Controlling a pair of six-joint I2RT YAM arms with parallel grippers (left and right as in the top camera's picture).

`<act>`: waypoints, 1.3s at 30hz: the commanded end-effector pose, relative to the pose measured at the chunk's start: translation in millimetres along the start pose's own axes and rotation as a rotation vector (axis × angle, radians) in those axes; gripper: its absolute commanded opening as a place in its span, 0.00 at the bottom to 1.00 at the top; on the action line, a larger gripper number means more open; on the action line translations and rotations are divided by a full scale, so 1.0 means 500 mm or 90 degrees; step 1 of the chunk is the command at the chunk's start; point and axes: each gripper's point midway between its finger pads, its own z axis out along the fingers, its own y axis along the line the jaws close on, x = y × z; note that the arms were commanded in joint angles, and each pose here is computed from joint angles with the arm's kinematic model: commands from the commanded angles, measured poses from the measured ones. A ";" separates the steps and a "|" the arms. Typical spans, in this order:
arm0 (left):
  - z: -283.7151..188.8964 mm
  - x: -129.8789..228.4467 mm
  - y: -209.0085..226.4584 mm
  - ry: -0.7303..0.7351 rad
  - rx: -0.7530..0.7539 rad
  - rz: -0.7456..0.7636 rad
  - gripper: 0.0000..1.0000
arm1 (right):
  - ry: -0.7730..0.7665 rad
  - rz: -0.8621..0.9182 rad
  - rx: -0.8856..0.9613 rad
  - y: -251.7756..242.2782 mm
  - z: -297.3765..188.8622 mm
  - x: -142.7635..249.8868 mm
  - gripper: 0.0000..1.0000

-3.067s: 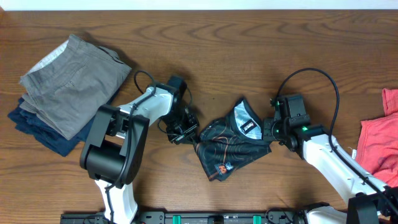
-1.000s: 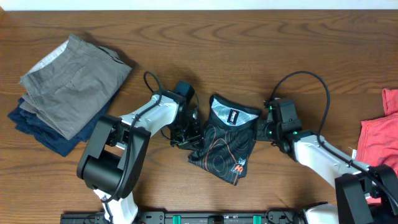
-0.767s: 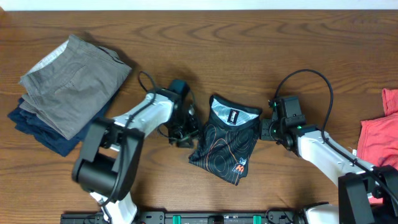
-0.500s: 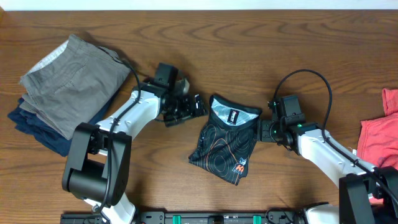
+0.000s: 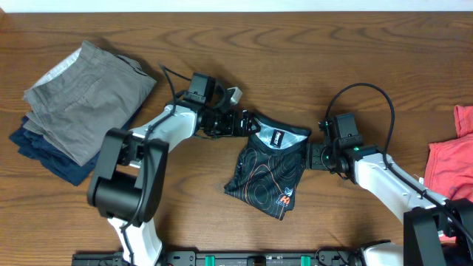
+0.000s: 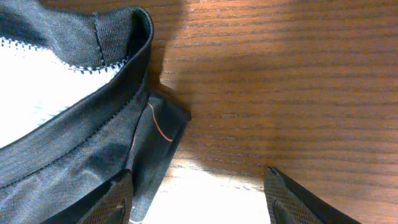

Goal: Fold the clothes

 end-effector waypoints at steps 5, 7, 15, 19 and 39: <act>0.099 0.091 -0.004 0.110 0.036 -0.023 0.98 | 0.031 0.009 0.006 -0.012 0.010 0.028 0.65; 0.109 0.098 -0.005 0.116 0.025 -0.014 0.82 | 0.032 0.009 0.006 -0.012 0.010 0.029 0.65; 0.109 0.074 -0.007 0.087 0.029 0.010 0.19 | 0.041 0.009 0.010 -0.015 0.010 0.036 0.65; 0.098 0.054 -0.006 0.071 0.030 0.010 0.06 | 0.041 0.009 0.010 -0.015 0.010 0.036 0.64; -0.433 -0.172 -0.034 -0.405 -0.276 0.054 0.06 | 0.037 0.010 0.040 -0.032 0.009 0.035 0.62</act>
